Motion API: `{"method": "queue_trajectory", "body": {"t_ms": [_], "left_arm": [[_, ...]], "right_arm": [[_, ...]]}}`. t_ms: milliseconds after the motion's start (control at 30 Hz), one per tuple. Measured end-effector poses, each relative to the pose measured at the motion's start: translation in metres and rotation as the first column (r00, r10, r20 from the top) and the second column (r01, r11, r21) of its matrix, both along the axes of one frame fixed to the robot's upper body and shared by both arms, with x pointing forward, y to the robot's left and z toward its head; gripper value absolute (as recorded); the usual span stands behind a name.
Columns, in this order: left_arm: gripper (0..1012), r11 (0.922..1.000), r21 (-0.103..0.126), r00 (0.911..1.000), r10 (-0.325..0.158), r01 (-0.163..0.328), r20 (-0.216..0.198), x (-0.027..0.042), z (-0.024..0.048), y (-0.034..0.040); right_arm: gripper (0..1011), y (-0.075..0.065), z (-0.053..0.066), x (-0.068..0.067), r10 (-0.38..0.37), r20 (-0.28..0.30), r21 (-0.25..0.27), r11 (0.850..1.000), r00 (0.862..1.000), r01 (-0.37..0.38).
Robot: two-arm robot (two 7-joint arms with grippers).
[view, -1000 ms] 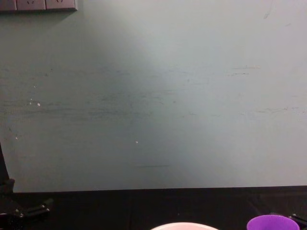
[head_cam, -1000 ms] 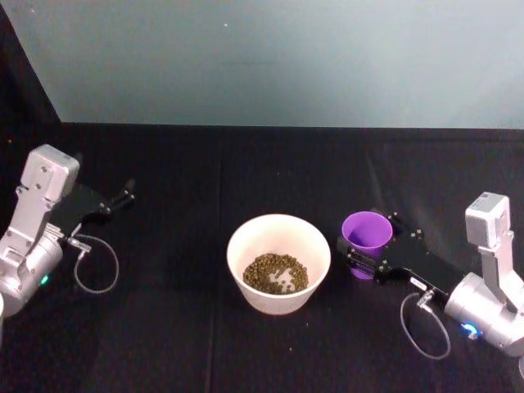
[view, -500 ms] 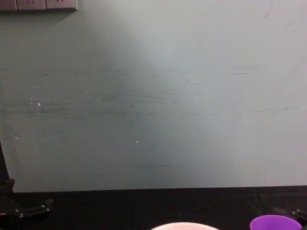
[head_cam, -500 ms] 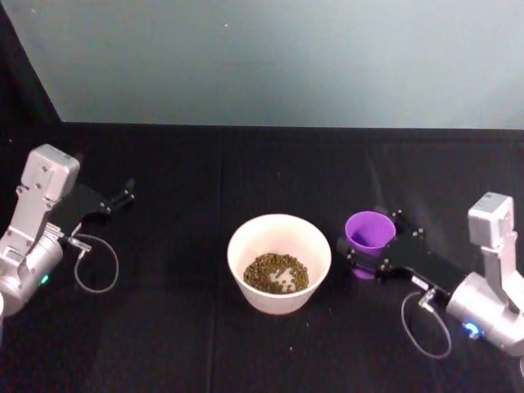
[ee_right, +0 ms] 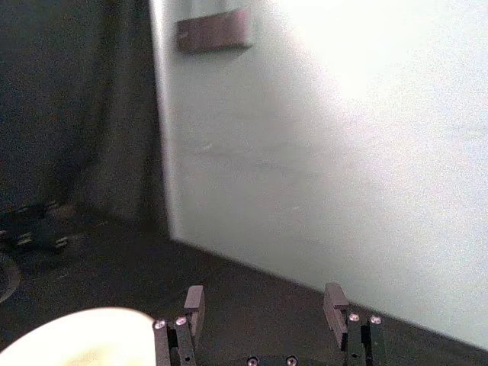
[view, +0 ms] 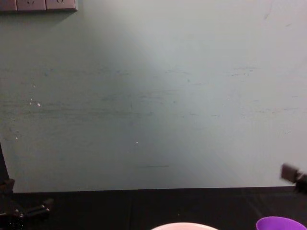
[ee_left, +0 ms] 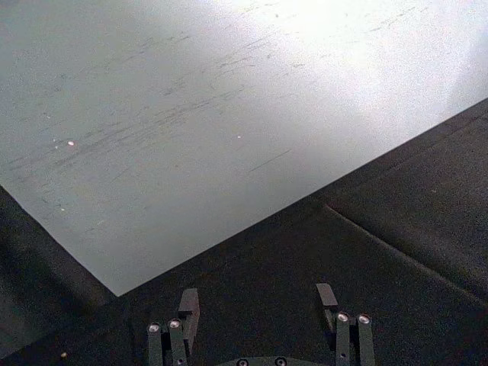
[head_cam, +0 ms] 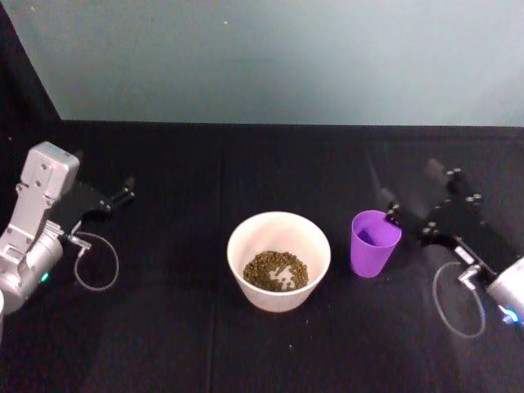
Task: Pick up the cup and pour the mung beans from the cup into the bowl.
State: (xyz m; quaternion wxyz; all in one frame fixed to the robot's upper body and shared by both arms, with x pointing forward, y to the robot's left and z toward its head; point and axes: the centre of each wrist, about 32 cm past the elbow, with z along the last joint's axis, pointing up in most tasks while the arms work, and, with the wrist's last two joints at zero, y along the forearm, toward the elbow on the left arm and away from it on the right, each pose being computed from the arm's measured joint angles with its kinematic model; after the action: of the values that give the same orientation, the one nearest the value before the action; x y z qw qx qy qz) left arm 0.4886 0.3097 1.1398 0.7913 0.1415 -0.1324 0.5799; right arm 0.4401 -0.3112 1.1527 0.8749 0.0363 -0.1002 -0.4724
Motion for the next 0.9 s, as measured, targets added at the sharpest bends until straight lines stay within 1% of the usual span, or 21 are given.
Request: {"method": "queue_trajectory", "body": {"t_ms": [67, 100, 167, 200, 233, 267, 300, 333, 433, 467, 500, 567, 600, 633, 733, 900], "left_arm": [[1000, 1.0000, 0.000, 1.0000, 0.000, 0.000, 0.000, 0.0000, 0.0000, 0.0000], [1000, 1.0000, 0.000, 1.0000, 0.000, 0.000, 0.000, 0.0000, 0.0000, 0.0000], [1000, 1.0000, 0.000, 1.0000, 0.000, 0.000, 0.000, 0.0000, 0.0000, 0.0000], [1000, 1.0000, 0.000, 1.0000, 0.000, 0.000, 0.000, 0.0000, 0.0000, 0.0000], [1000, 1.0000, 0.000, 1.0000, 0.000, 0.000, 0.000, 0.0000, 0.0000, 0.0000], [1000, 1.0000, 0.000, 1.0000, 0.000, 0.000, 0.000, 0.0000, 0.0000, 0.0000], [1000, 1.0000, 0.000, 1.0000, 0.000, 0.000, 0.000, 0.0000, 0.0000, 0.0000], [1000, 1.0000, 0.000, 1.0000, 0.000, 0.000, 0.000, 0.0000, 0.0000, 0.0000], [1000, 1.0000, 0.000, 1.0000, 0.000, 0.000, 0.000, 0.0000, 0.0000, 0.0000], [1000, 1.0000, 0.000, 1.0000, 0.000, 0.000, 0.000, 0.0000, 0.0000, 0.0000], [1000, 1.0000, 0.000, 1.0000, 0.000, 0.000, 0.000, 0.0000, 0.0000, 0.0000], [1000, 1.0000, 0.000, 1.0000, 0.000, 0.000, 0.000, 0.0000, 0.0000, 0.0000], [1000, 1.0000, 0.000, 1.0000, 0.000, 0.000, 0.000, 0.0000, 0.0000, 0.0000], [1000, 1.0000, 0.000, 1.0000, 0.000, 0.000, 0.000, 0.0000, 0.0000, 0.0000], [1000, 1.0000, 0.000, 1.0000, 0.000, 0.000, 0.000, 0.0000, 0.0000, 0.0000], [1000, 1.0000, 0.000, 1.0000, 0.000, 0.000, 0.000, 0.0000, 0.0000, 0.0000]], "right_arm": [[1003, 0.000, 0.001, -0.005, -0.050, 0.023, 0.006, 0.999, 0.998, 0.050], [1003, -0.001, 0.000, -0.010, -0.099, 0.041, 0.014, 0.995, 0.994, 0.099], [1003, -0.001, -0.001, -0.015, -0.157, 0.060, 0.027, 0.987, 0.986, 0.156], [1002, -0.002, -0.003, -0.019, -0.205, 0.069, 0.038, 0.978, 0.976, 0.203], [1002, -0.002, -0.004, -0.020, -0.229, 0.072, 0.042, 0.973, 0.971, 0.226], [1003, -0.003, -0.006, -0.023, -0.273, 0.075, 0.051, 0.961, 0.959, 0.270], [1003, -0.003, -0.006, -0.023, -0.273, 0.075, 0.051, 0.961, 0.959, 0.270], [1003, -0.004, -0.009, -0.025, -0.319, 0.079, 0.056, 0.947, 0.944, 0.315], [1002, -0.005, -0.014, -0.025, -0.378, 0.082, 0.050, 0.926, 0.922, 0.375], [1003, -0.006, -0.017, -0.025, -0.407, 0.075, 0.047, 0.913, 0.910, 0.405], [1003, -0.006, -0.018, -0.024, -0.419, 0.068, 0.044, 0.908, 0.905, 0.417], [1003, -0.008, -0.025, -0.020, -0.452, 0.040, 0.025, 0.892, 0.891, 0.451], [1003, -0.008, -0.025, -0.020, -0.452, 0.040, 0.025, 0.892, 0.891, 0.451], [1003, -0.008, -0.027, -0.018, -0.462, 0.029, 0.019, 0.887, 0.886, 0.462], [1003, -0.009, -0.029, -0.015, -0.474, 0.010, 0.014, 0.880, 0.880, 0.474], [1003, -0.009, -0.029, -0.015, -0.477, 0.005, 0.012, 0.879, 0.879, 0.477]]}}
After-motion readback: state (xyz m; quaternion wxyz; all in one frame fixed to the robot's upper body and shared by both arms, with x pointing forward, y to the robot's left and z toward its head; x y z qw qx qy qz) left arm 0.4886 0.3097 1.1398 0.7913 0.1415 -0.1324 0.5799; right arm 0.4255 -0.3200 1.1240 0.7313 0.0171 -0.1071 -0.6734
